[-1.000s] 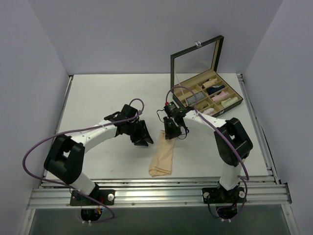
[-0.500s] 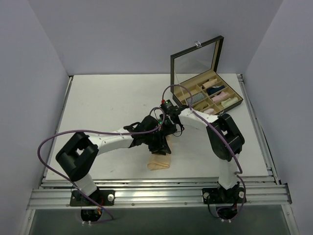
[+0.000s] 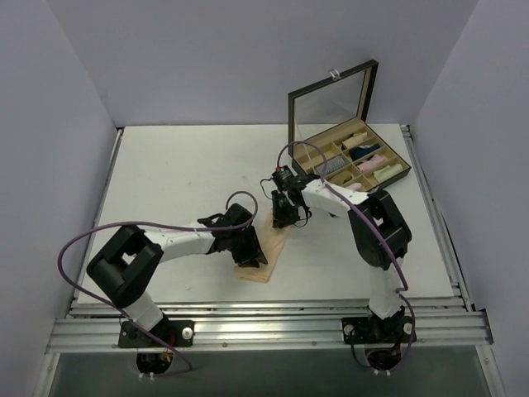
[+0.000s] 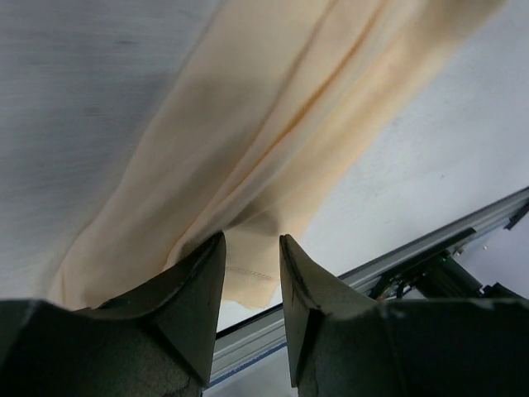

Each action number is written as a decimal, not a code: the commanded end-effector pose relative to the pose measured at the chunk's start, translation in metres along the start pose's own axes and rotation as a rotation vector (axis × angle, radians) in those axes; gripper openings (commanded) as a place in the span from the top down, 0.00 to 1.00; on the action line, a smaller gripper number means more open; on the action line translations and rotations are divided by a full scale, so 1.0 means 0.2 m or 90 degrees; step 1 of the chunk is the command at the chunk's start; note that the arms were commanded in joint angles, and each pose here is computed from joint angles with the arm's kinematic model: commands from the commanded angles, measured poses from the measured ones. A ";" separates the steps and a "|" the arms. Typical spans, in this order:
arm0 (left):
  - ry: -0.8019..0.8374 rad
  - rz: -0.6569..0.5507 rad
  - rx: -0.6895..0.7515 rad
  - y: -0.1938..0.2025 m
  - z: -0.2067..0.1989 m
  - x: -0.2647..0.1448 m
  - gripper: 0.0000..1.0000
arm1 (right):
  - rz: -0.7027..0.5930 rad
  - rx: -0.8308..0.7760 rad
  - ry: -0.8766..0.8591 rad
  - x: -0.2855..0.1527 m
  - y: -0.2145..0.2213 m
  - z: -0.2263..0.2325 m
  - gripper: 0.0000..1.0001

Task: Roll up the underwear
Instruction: Fold the underwear

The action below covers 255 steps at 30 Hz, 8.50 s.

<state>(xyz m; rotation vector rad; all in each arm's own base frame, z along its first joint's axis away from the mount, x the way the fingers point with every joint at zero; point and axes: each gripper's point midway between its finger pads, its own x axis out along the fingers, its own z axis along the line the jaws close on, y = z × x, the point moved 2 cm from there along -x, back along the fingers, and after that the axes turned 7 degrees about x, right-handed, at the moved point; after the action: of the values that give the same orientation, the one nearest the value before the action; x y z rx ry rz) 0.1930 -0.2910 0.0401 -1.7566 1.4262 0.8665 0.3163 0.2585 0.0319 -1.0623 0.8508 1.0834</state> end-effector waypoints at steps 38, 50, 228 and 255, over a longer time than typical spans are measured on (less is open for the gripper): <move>-0.142 0.024 -0.105 -0.27 0.22 -0.11 0.55 | 0.027 -0.126 0.042 -0.09 -0.15 -0.12 0.73; -0.170 0.036 -0.095 -0.39 0.42 -0.16 0.55 | 0.028 -0.029 0.060 -0.03 -0.13 -0.26 1.00; -0.112 -0.076 -0.093 -0.85 0.38 -0.50 0.52 | 0.024 -0.120 -0.005 -0.20 -0.01 0.02 0.79; -0.003 -0.027 -0.144 -0.35 0.39 -0.51 0.52 | 0.039 -0.045 -0.115 -0.56 0.51 0.14 0.50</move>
<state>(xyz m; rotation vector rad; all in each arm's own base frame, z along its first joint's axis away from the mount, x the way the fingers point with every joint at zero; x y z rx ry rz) 0.2381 -0.1526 0.0834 -1.8754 1.2984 1.1198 0.1898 0.2574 0.0996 -1.0779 0.7269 1.2580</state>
